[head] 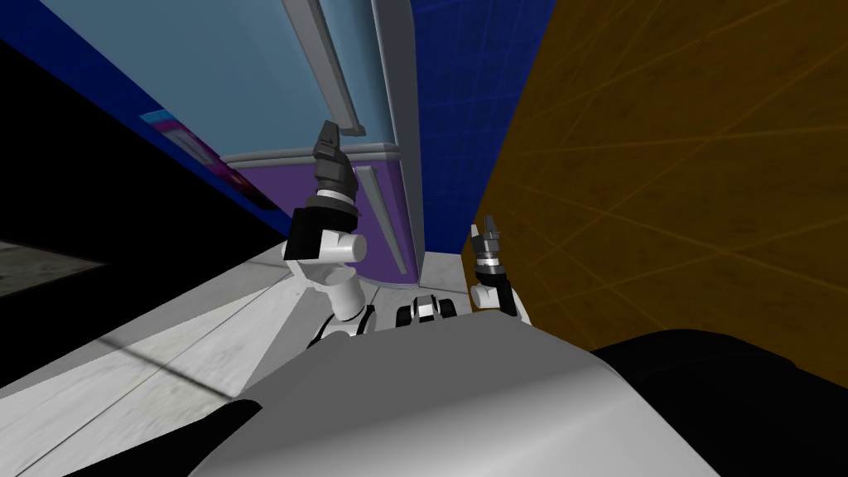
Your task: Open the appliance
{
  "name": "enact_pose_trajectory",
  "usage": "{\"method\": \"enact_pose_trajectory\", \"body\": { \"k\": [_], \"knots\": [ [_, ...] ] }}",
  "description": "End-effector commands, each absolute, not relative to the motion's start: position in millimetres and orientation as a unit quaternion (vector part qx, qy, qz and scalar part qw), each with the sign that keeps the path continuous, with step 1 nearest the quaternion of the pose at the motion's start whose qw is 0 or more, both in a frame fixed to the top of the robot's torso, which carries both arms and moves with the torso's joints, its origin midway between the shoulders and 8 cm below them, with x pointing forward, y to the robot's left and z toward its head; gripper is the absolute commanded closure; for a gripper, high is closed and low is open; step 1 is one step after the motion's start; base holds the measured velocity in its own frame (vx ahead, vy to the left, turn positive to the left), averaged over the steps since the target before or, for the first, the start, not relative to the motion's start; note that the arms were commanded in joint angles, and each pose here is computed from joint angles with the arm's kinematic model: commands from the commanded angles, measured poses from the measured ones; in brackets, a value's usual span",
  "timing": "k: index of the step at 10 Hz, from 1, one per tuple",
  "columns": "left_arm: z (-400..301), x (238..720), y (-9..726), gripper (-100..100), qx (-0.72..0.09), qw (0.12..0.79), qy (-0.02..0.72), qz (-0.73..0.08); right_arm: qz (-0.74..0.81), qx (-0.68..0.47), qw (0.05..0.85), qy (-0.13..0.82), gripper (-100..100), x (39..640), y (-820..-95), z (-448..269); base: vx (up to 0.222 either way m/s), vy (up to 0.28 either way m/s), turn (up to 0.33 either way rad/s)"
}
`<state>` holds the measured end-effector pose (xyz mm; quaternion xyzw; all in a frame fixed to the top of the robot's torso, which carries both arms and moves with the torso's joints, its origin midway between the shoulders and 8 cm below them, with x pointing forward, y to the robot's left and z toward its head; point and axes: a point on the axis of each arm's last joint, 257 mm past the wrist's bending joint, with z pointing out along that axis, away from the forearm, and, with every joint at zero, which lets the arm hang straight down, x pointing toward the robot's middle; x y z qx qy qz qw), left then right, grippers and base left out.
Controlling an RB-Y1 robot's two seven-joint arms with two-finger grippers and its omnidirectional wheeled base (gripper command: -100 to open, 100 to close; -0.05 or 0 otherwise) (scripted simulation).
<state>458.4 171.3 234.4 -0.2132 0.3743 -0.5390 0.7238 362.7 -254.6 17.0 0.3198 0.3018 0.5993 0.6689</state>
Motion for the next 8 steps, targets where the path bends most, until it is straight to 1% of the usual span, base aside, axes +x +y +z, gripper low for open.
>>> {"method": "enact_pose_trajectory", "body": {
  "k": [1,4,6,8],
  "knots": [
    [246.4,456.2,162.6,-100,-0.223,0.711,0.368,-0.556,0.599,0.32,0.669,0.302,0,362.7,-254.6,17.0,0.051,-0.002,-0.003],
    [251.0,455.2,154.9,-100,-0.238,0.694,0.361,-0.575,0.599,0.32,0.669,0.302,0,362.7,-254.6,17.1,0.034,-0.005,0.004],
    [260.3,450.6,156.6,-100,-0.235,0.699,0.359,-0.572,0.599,0.32,0.669,0.302,0,362.7,-254.6,17.1,0.019,0.004,0.009],
    [267.4,447.3,156.0,-100,-0.236,0.699,0.358,-0.573,0.599,0.32,0.669,0.302,0,362.7,-254.6,17.0,0.069,0.006,0.005]
  ]
}}
